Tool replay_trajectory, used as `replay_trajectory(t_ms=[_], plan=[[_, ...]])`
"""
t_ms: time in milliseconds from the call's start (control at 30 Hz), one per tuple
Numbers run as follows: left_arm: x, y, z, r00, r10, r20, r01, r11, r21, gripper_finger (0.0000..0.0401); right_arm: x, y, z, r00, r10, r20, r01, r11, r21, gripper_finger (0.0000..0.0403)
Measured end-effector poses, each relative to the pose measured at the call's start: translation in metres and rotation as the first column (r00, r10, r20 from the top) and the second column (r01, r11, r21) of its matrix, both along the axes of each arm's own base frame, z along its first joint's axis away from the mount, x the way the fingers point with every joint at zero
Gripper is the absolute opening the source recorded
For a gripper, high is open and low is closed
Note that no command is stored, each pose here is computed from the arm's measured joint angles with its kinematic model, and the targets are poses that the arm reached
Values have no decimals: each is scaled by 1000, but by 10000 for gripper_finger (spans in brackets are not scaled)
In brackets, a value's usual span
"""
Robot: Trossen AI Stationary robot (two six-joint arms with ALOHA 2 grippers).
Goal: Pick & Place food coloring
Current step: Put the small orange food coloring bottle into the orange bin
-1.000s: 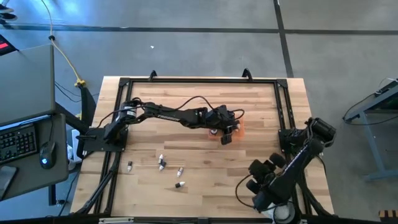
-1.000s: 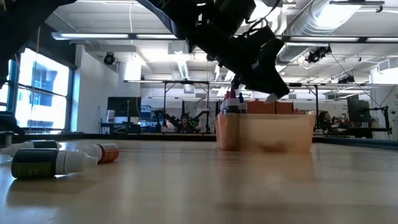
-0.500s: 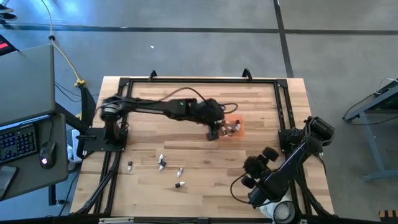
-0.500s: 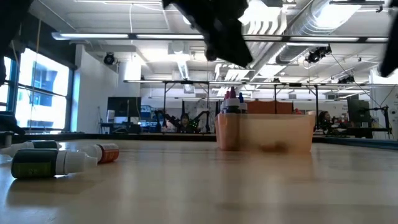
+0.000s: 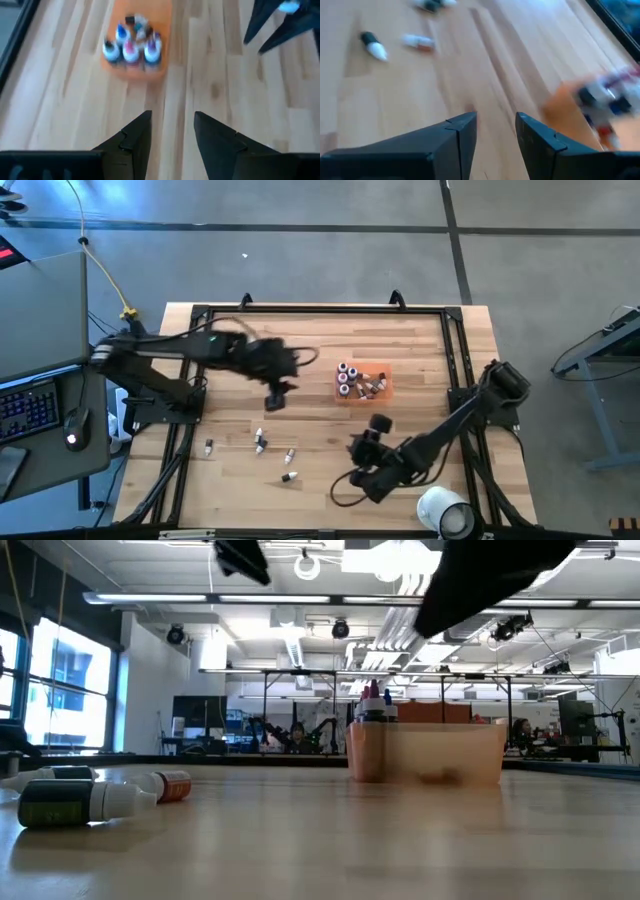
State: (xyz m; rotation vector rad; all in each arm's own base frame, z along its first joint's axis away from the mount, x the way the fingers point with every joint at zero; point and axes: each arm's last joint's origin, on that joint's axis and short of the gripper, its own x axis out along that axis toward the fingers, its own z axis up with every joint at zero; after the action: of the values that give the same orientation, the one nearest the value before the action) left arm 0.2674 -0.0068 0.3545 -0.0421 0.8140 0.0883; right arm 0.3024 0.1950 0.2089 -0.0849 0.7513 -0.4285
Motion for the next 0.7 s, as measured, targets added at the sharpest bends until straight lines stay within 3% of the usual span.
replay_trajectory(t_ms=[167,300,367,567,700], plan=[[-41,-8,-45,995,104,-4,-104,994,-44,144,28,-8,-13,963,216,163,-230,971,72,129],[-67,-16,-78,990,138,1,-137,984,-112,144,47,-26,-16,838,350,418,-435,892,126,129],[-76,-19,-87,989,144,32,-139,982,-130,144,54,-37,-21,777,387,498,-497,861,106,129],[-95,-25,-94,978,142,155,-117,981,-157,144,93,-48,-53,733,469,492,-584,805,102,129],[-99,-23,-91,973,145,177,-118,980,-157,144,118,-38,-55,688,574,445,-650,760,24,129]])
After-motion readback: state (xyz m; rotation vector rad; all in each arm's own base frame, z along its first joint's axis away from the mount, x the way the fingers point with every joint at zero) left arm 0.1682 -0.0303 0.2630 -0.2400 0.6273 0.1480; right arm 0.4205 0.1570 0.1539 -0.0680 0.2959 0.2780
